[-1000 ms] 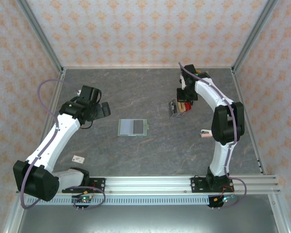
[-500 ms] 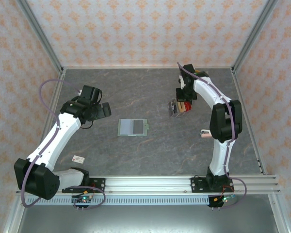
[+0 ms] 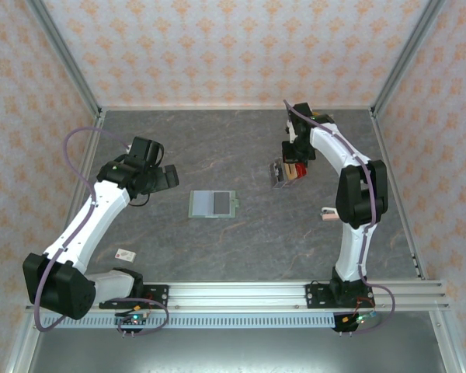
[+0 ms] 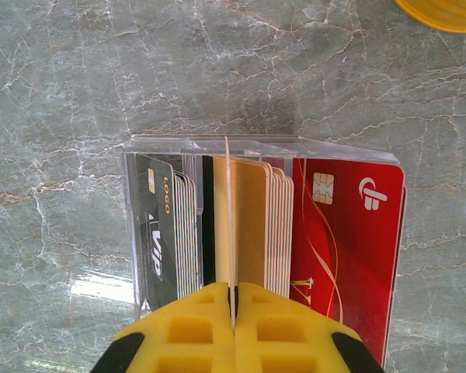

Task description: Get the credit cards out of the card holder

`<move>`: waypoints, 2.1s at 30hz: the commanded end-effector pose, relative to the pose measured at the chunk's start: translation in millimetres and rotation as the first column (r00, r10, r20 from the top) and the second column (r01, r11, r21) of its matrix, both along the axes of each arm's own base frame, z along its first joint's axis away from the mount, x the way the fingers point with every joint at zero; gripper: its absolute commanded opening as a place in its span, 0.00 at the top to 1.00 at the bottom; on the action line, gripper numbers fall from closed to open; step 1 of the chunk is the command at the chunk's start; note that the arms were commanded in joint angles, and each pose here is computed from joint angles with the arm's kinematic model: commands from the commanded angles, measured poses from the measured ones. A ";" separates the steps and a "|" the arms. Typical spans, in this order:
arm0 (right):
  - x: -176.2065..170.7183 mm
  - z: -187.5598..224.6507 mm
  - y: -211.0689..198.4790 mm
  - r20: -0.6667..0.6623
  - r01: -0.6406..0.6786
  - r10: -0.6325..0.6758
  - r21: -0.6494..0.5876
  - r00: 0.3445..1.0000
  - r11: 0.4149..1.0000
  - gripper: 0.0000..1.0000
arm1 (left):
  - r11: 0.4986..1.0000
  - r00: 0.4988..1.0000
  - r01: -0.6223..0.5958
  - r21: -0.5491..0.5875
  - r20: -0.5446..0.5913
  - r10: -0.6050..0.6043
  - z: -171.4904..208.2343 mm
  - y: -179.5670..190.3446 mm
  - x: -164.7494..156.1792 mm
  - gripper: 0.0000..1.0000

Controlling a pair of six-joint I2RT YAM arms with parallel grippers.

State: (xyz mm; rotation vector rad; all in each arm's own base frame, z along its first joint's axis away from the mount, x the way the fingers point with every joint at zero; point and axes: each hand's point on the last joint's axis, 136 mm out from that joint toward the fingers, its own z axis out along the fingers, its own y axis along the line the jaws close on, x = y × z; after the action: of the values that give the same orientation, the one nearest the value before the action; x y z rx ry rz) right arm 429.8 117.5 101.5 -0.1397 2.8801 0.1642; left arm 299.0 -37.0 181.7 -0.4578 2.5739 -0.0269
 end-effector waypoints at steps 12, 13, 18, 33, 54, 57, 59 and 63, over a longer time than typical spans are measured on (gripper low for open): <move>-21.5 -5.4 1.3 -0.085 -0.013 0.015 0.023 0.996 1.000 0.97 | 1.000 0.999 0.018 0.013 -0.032 -0.017 -7.0 1.0 -4.0 0.00; -21.8 -4.5 3.2 -0.081 -0.014 0.017 0.036 0.997 0.999 0.98 | 1.000 0.999 0.018 0.013 -0.032 -0.017 -7.0 1.2 -3.5 0.00; -16.0 -10.5 -10.5 -0.074 0.020 -0.023 -0.048 0.997 0.999 0.98 | 1.000 0.999 0.019 0.013 -0.037 -0.018 -8.2 1.0 -3.4 0.00; -19.9 -6.8 -6.5 -0.084 0.000 -0.002 -0.024 0.996 1.000 0.97 | 1.000 0.999 0.018 0.015 -0.039 -0.017 -8.8 1.3 -3.5 0.00; -12.7 7.3 -10.0 -0.038 0.035 -0.037 -0.036 0.999 0.999 0.75 | 1.000 0.999 0.020 0.013 -0.043 -0.019 -9.3 0.6 -3.5 0.00; -14.3 28.3 -9.7 0.026 0.063 -0.063 -0.004 0.998 0.998 0.72 | 1.000 0.999 0.022 0.009 -0.044 -0.021 -10.0 -0.3 -3.4 0.00; -18.1 40.7 -8.4 0.058 0.087 -0.089 0.029 0.994 0.996 0.69 | 1.000 0.999 0.023 0.002 -0.047 -0.023 -11.0 -1.4 -3.0 0.00; -33.5 54.5 1.6 0.092 0.149 -0.162 0.138 0.982 0.979 0.63 | 0.999 0.998 0.034 -0.023 -0.051 -0.035 -13.2 -6.6 -1.0 0.00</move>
State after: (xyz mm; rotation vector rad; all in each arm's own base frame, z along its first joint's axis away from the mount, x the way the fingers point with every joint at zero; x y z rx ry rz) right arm 401.6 113.4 131.1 -0.0013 2.8416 0.2178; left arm 299.3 -42.0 176.2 -0.4360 2.6029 -0.0500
